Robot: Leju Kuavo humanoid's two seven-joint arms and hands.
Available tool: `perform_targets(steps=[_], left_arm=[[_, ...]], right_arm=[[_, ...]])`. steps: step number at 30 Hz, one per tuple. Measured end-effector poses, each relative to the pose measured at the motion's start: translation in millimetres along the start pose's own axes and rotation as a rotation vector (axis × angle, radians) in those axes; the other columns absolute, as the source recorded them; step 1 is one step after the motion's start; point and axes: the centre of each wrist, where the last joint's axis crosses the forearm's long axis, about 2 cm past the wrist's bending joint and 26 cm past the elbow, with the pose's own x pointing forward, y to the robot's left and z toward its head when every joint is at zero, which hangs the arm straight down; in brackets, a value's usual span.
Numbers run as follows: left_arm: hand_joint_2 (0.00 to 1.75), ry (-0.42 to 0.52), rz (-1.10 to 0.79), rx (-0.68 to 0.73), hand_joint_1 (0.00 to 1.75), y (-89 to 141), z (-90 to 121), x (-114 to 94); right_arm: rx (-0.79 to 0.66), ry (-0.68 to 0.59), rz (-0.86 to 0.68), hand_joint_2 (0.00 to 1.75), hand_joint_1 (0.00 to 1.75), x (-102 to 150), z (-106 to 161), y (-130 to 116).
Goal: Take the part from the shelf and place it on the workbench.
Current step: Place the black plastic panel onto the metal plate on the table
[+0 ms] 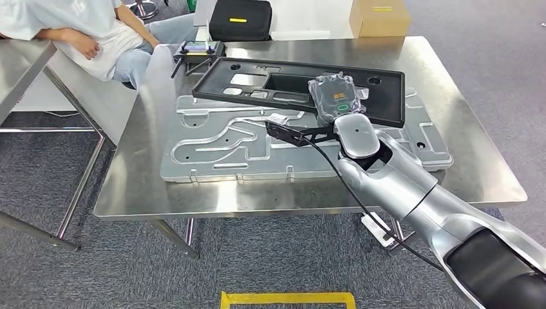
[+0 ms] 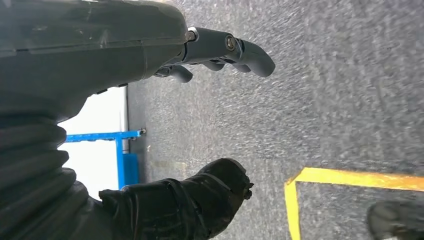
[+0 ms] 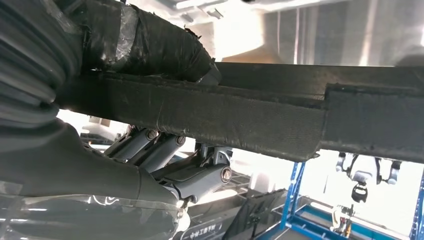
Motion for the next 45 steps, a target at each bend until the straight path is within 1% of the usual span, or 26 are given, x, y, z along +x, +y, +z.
perform_targets(steps=[8,13,17,25,29,34,40,44,45], left_arm=[[1.75,-0.003,0.001,0.006,0.00,0.0,0.3,0.9],[1.75,-0.004,0.001,0.007,0.00,0.1,0.3,1.0],[1.75,-0.004,0.002,0.007,0.00,0.0,0.2,0.5],[1.75,-0.032,0.009,0.012,0.00,-0.5,0.5,0.9],[1.75,-0.038,0.010,0.018,0.00,-0.2,0.3,0.2],[1.75,-0.054,0.020,0.015,0.00,0.0,0.4,1.1],[1.75,-0.071,0.024,0.011,0.00,-0.4,0.5,0.9],[1.75,-0.070,0.021,0.013,0.00,-0.5,0.5,0.7],[1.75,-0.069,0.020,0.013,0.00,-0.5,0.4,0.7]], right_arm=[[0.001,-0.005,-0.002,1.75,1.75,-0.2,0.0,0.8],[0.022,-0.009,-0.007,1.75,1.75,2.0,3.4,9.8],[0.022,-0.009,-0.011,1.75,1.75,2.1,3.5,10.5],[0.017,-0.010,-0.037,1.75,1.75,3.5,5.6,15.7],[0.034,-0.014,-0.053,1.75,1.75,6.1,9.9,25.9],[0.024,-0.015,-0.086,1.75,1.75,6.1,11.8,31.2],[0.024,-0.010,-0.138,1.75,1.75,6.2,17.4,44.9],[0.054,-0.007,-0.146,1.75,1.75,7.4,23.4,58.6],[0.059,-0.005,-0.147,1.31,1.31,7.3,24.2,60.8]])
